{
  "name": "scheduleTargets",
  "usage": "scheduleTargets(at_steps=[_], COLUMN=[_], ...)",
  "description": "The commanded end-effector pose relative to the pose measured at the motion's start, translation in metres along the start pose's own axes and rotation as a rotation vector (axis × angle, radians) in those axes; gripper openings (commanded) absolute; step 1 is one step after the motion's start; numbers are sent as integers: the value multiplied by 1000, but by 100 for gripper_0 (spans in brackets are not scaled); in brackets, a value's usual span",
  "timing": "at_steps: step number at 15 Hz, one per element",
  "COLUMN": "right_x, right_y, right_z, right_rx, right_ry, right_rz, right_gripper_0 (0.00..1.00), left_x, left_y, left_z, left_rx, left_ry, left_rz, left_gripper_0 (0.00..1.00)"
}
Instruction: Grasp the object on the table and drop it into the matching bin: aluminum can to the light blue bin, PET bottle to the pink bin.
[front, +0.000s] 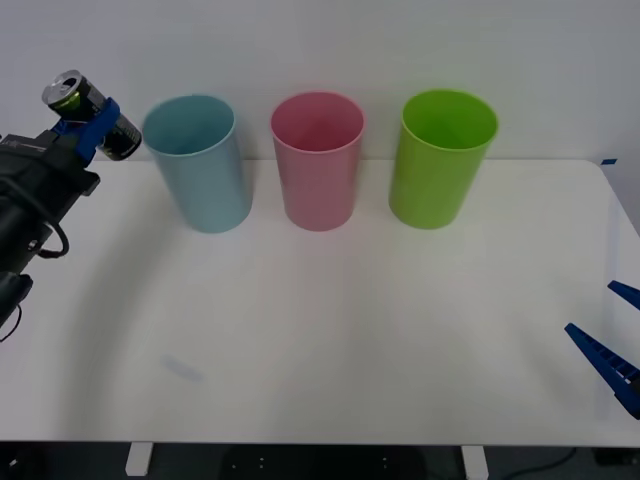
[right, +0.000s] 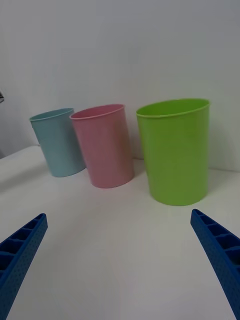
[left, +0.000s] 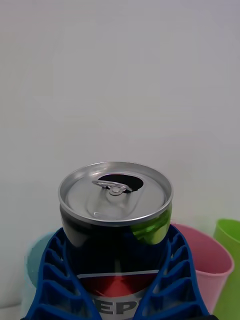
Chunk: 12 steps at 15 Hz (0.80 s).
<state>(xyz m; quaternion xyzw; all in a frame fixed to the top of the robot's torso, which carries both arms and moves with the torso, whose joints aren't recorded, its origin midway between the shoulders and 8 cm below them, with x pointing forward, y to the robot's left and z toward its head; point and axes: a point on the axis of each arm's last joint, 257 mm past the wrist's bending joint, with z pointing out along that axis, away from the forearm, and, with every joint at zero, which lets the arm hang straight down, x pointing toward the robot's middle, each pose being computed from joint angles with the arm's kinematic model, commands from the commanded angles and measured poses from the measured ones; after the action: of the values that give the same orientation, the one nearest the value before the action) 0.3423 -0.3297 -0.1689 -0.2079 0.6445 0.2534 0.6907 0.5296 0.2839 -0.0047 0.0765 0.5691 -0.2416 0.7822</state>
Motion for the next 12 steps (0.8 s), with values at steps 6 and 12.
scheduleTargets(at_steps=[6, 12], right_x=[0, 0], right_y=[0, 0], right_z=[0, 0], right_rx=[0, 0], right_ry=[0, 0], right_rz=[0, 0], right_gripper_0=[100, 100], left_x=[29, 45], left_y=[32, 45], left_z=[77, 130], left_rx=[-38, -57], left_ry=[86, 152], left_rz=[108, 153], left_gripper_0=[4, 4])
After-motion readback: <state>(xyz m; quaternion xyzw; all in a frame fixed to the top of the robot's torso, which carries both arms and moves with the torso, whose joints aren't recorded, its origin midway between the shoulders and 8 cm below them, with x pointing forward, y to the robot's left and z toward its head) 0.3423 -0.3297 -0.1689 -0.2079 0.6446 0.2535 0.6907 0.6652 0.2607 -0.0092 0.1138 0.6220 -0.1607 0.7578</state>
